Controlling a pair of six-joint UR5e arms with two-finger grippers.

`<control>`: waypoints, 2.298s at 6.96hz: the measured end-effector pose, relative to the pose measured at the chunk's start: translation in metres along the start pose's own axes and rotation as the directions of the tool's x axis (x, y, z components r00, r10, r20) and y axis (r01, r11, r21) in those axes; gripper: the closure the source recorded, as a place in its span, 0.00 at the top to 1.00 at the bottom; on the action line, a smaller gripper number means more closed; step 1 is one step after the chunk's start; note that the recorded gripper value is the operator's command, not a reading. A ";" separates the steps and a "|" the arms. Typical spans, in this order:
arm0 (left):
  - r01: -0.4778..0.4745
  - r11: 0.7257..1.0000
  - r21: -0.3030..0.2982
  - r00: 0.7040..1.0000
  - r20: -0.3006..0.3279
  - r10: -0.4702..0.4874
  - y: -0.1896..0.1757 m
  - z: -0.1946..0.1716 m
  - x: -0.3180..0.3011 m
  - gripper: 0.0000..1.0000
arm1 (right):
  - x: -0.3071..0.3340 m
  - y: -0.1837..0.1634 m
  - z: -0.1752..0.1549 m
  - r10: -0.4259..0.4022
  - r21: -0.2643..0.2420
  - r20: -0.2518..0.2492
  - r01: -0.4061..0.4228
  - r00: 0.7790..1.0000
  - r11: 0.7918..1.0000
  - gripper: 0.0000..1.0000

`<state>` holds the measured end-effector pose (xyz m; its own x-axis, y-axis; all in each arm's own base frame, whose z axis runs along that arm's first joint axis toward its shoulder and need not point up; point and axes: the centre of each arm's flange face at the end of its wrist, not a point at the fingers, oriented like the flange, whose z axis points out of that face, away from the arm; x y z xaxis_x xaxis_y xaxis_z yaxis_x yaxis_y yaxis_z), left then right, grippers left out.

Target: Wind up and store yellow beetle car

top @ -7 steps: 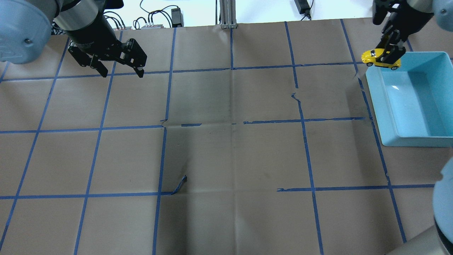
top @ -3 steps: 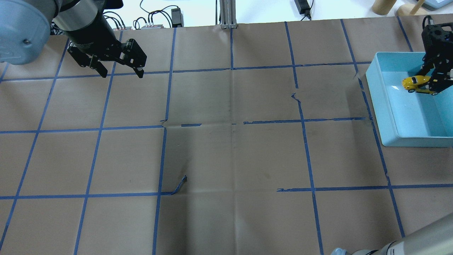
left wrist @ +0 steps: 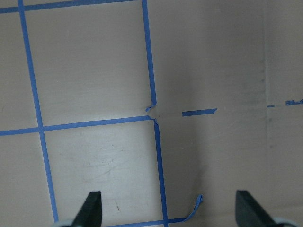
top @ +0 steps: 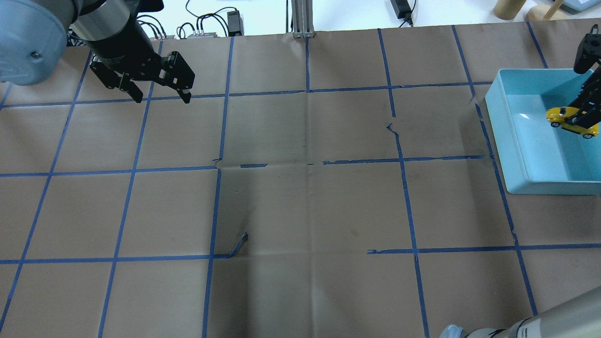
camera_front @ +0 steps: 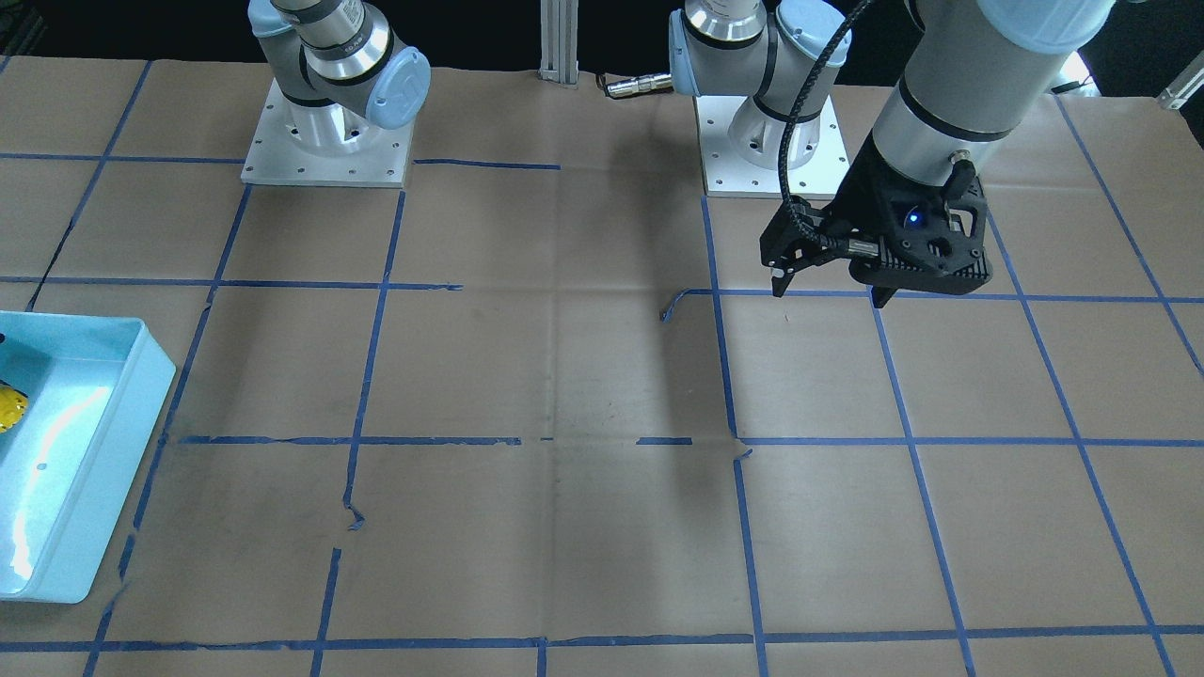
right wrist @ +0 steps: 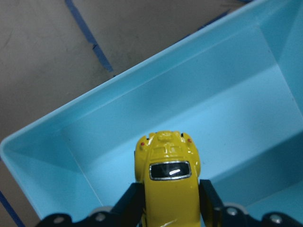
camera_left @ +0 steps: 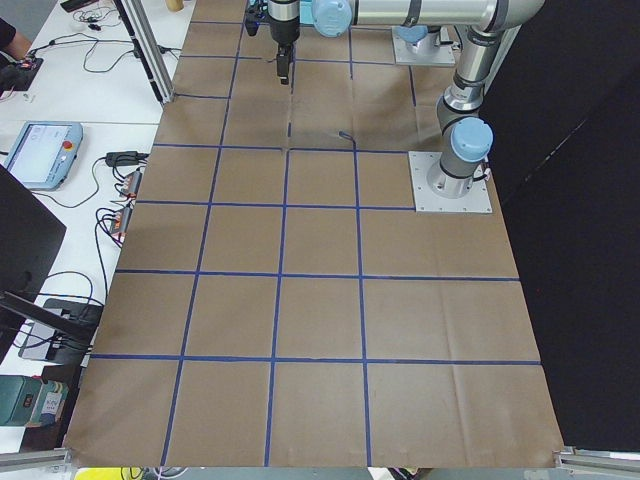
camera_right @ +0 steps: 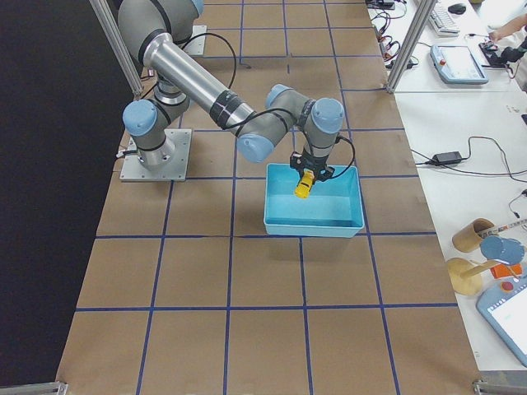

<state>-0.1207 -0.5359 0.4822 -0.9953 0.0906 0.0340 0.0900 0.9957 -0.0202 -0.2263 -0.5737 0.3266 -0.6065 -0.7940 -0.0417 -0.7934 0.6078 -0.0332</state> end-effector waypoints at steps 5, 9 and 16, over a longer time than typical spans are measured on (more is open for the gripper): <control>-0.001 1.000 0.001 1.000 0.000 0.001 -0.001 0.000 0.000 1.00 | 0.020 0.014 0.043 0.802 -0.013 -0.036 -0.803 0.596 0.596 0.26; -0.002 1.000 -0.001 1.000 -0.001 0.002 -0.003 0.001 0.000 1.00 | 0.024 0.027 0.096 0.867 0.042 -0.058 -0.867 0.495 0.497 1.00; -0.001 1.000 -0.001 1.000 0.000 0.001 -0.001 0.001 0.000 1.00 | -0.011 -0.023 -0.024 0.857 0.131 -0.092 -0.847 0.506 0.514 1.00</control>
<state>-0.1206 -0.5368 0.4810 -0.9952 0.0917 0.0341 0.0911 0.9957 -0.0193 -0.2026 -0.5792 0.3520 -0.9921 0.1179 0.0420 0.1126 0.9872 -0.1128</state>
